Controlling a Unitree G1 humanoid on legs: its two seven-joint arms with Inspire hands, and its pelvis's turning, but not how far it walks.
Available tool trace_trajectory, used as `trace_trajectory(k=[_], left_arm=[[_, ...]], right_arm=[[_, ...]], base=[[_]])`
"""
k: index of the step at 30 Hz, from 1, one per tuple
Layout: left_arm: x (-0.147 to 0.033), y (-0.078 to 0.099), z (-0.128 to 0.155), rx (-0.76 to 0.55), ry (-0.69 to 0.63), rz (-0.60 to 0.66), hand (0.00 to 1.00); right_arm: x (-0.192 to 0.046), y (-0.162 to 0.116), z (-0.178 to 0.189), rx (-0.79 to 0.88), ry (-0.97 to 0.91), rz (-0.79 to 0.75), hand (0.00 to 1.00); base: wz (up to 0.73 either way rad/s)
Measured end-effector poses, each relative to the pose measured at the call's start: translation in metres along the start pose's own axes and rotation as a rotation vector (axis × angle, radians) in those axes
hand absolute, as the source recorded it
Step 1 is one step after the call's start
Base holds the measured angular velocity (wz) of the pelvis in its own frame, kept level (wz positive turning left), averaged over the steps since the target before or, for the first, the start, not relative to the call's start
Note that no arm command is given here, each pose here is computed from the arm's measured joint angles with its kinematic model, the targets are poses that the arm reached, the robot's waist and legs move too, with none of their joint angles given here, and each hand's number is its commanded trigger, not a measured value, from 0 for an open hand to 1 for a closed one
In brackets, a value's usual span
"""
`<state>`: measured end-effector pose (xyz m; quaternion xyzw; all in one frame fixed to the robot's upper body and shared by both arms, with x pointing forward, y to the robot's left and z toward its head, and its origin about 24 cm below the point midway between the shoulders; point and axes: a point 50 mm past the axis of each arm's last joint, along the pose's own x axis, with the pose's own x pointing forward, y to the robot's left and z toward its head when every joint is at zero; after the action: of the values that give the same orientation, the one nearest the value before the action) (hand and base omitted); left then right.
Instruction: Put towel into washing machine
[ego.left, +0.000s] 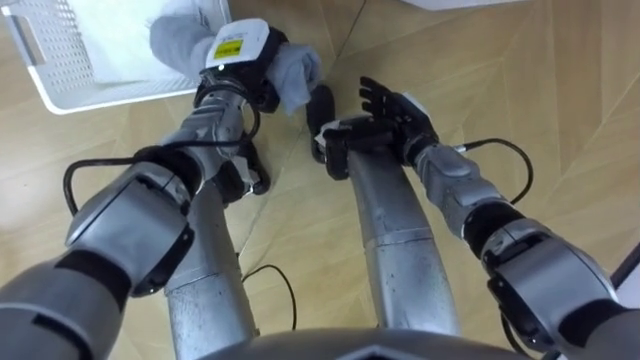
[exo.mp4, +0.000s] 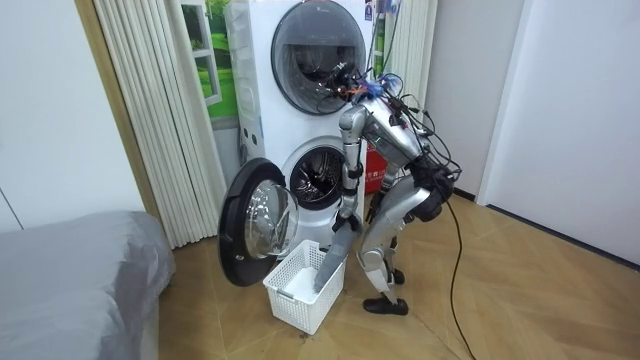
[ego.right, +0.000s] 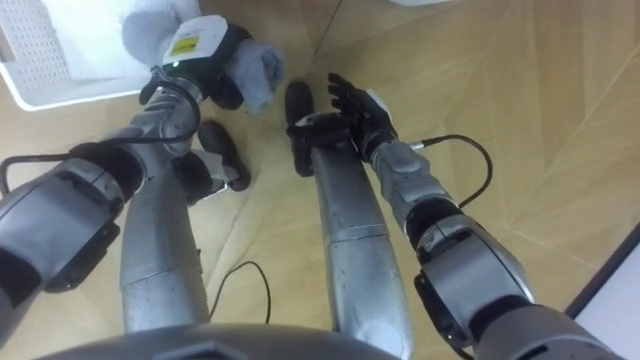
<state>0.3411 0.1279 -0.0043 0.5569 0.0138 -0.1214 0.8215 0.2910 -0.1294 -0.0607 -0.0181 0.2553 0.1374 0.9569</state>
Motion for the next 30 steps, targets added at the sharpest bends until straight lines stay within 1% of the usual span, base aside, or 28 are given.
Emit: trace_trajectory(k=[4, 6, 9, 13, 16, 18, 21, 23, 26, 28, 30], left_arm=[[-0.007, -0.010, -0.006, -0.036, 0.024, -0.030, 1.00], [-0.010, -0.015, -0.008, -0.108, 0.054, -0.027, 1.00], [-0.015, -0.021, -0.011, -0.177, 0.076, -0.028, 1.00], [-0.022, -0.029, -0.017, -0.205, 0.088, -0.038, 1.00], [-0.027, -0.033, -0.021, -0.226, 0.092, -0.021, 1.00], [-0.030, -0.036, -0.022, -0.278, 0.105, -0.009, 1.00], [-0.030, -0.034, -0.023, -0.364, 0.133, 0.031, 1.00], [-0.030, -0.029, -0.022, -0.437, 0.145, 0.083, 1.00], [-0.031, -0.024, -0.020, -0.489, 0.133, 0.152, 1.00], [-0.032, -0.023, -0.021, -0.507, 0.132, 0.174, 1.00], [-0.036, -0.024, -0.022, -0.564, 0.141, 0.203, 1.00]], right_arm=[[-0.004, 0.001, -0.013, -0.018, 0.041, 0.008, 0.00], [-0.006, 0.001, -0.021, -0.022, 0.065, 0.008, 0.00], [-0.010, -0.001, -0.030, -0.018, 0.096, -0.002, 0.00], [-0.016, 0.000, -0.044, -0.013, 0.121, -0.012, 0.00], [-0.021, 0.000, -0.054, -0.013, 0.146, -0.020, 0.00], [-0.025, -0.002, -0.063, -0.005, 0.170, -0.028, 0.00], [-0.029, -0.005, -0.070, 0.004, 0.189, -0.042, 0.00], [-0.033, -0.006, -0.078, 0.024, 0.212, -0.053, 0.00], [-0.036, -0.007, -0.083, 0.036, 0.228, -0.054, 0.00], [-0.040, -0.008, -0.089, 0.042, 0.248, -0.056, 0.00], [-0.043, -0.009, -0.093, 0.045, 0.259, -0.048, 0.00]], base=[[0.00], [0.00], [0.03], [0.01], [-0.01], [0.02], [0.05], [0.07], [0.14], [0.16], [0.03]])
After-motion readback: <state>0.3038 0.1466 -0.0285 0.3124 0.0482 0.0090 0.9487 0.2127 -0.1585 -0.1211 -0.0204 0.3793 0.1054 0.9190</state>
